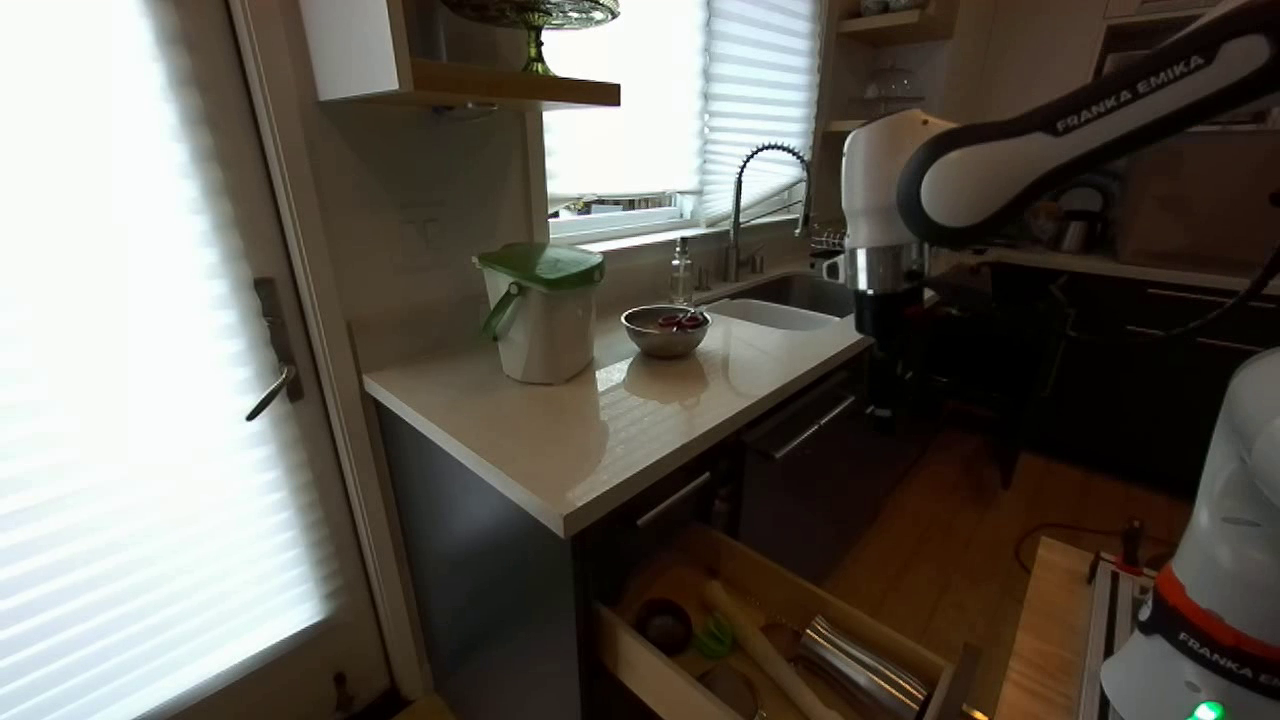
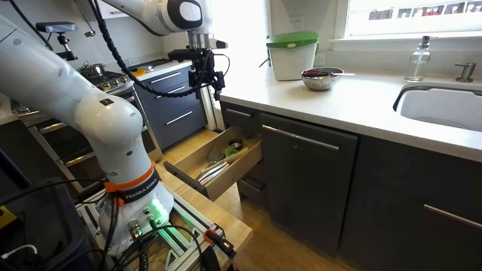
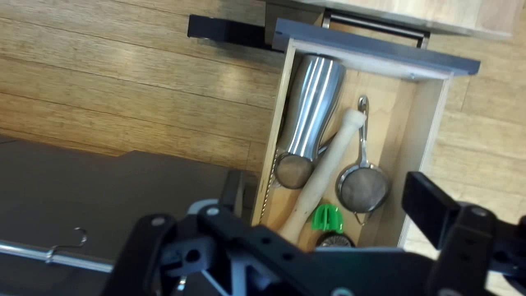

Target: Move the silver cup from the drawer to the countertop

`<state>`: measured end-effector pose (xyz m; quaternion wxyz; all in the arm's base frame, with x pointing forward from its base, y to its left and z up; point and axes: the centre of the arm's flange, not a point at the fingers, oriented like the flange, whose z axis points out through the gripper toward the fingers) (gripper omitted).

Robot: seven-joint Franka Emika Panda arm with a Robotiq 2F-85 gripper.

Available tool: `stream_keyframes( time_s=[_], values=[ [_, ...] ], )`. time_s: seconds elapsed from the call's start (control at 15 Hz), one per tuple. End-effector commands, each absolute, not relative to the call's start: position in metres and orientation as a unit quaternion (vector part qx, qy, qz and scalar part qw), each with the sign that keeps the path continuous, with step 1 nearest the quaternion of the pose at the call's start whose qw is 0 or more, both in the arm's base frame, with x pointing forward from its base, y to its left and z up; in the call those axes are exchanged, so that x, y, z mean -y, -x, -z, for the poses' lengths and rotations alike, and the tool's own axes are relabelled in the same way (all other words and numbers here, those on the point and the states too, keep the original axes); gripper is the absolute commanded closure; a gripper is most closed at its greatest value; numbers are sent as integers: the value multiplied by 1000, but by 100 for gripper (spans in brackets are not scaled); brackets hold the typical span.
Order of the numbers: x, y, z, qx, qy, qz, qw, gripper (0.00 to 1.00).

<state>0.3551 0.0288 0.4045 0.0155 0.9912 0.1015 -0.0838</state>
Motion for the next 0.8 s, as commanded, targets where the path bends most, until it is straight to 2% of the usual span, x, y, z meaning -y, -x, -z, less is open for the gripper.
stream_keyframes(
  time_s=[0.0, 0.2, 0.27, 0.53, 0.73],
  values=[
    [-47, -344, -320, -188, -974, 123, -10, 0],
    [-68, -340, -254, -211, -960, 183, -11, 0],
    [-56, -330, -298, -198, -969, 150, 4, 0],
    [-65, -334, -261, -208, -960, 189, 0, 0],
    [-72, -357, -257, -261, -957, 114, -63, 0]
  ],
)
